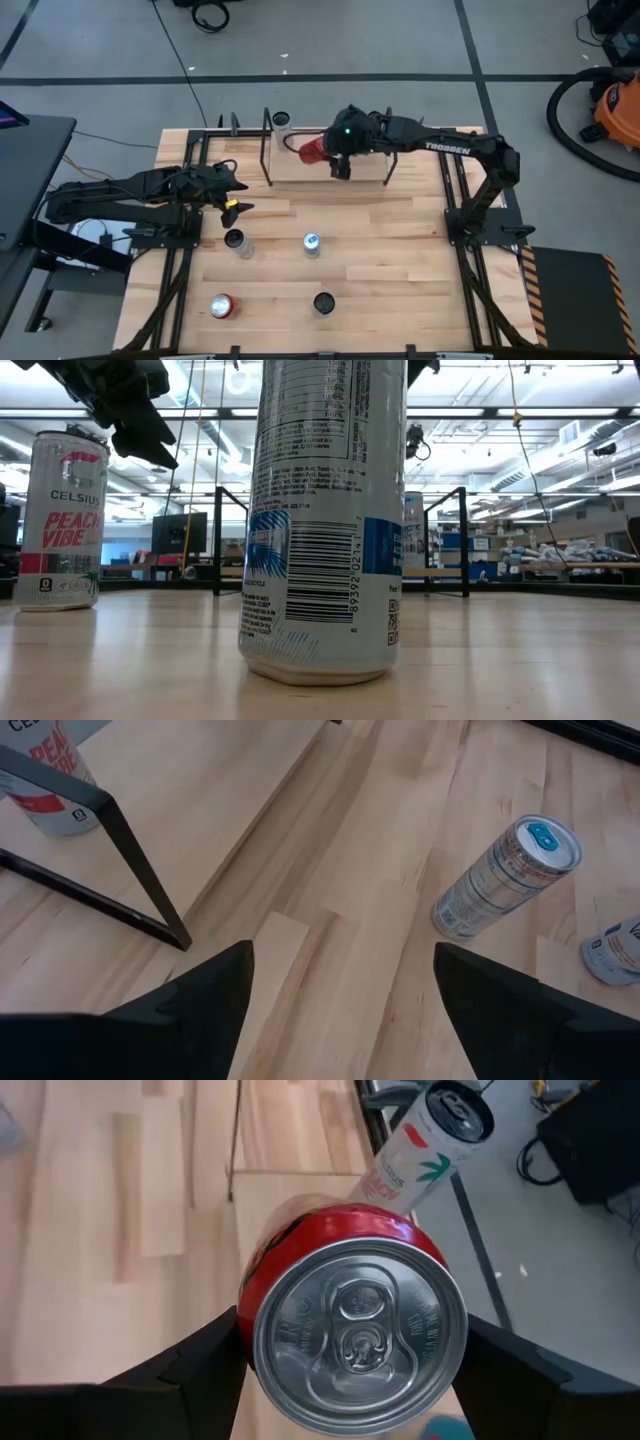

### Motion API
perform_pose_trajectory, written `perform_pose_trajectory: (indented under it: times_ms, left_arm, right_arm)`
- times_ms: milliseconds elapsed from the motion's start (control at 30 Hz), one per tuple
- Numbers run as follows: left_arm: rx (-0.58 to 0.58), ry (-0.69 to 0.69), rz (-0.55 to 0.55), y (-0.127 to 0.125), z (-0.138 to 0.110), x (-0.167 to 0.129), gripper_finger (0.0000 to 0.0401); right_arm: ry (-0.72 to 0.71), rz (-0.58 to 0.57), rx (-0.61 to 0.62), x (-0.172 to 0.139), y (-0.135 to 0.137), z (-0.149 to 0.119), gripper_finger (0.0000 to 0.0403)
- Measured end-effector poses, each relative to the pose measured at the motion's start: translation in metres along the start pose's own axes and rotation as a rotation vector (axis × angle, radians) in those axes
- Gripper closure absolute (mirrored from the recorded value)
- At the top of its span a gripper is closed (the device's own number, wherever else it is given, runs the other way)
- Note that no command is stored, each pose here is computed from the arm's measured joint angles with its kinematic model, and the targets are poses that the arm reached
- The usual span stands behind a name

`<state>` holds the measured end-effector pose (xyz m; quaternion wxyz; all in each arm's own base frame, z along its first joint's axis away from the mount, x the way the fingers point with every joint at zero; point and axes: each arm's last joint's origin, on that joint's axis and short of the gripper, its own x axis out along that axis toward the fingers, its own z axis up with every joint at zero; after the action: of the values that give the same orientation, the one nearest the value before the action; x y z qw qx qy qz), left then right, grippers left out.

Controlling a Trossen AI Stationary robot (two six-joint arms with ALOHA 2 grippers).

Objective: Place canned beverage on shelf
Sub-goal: Put the right red soda can on the shelf

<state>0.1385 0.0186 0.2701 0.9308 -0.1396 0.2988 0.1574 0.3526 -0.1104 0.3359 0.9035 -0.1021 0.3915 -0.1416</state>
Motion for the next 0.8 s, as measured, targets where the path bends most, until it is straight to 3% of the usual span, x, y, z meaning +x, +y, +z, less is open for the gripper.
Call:
perform_pose_trajectory:
  times_ms: [533,800]
  left_arm:
    - [-0.001,-0.009,-0.003,0.0,0.001,0.0,0.009]
    - [-0.004,-0.038,-0.011,-0.001,0.004,0.0,0.009]
  right_arm:
    - [-0.019,0.09,-0.044,0.007,-0.051,-0.02,0.0106]
    - [0.162,0.13,-0.117,0.027,-0.048,-0.039,0.0106]
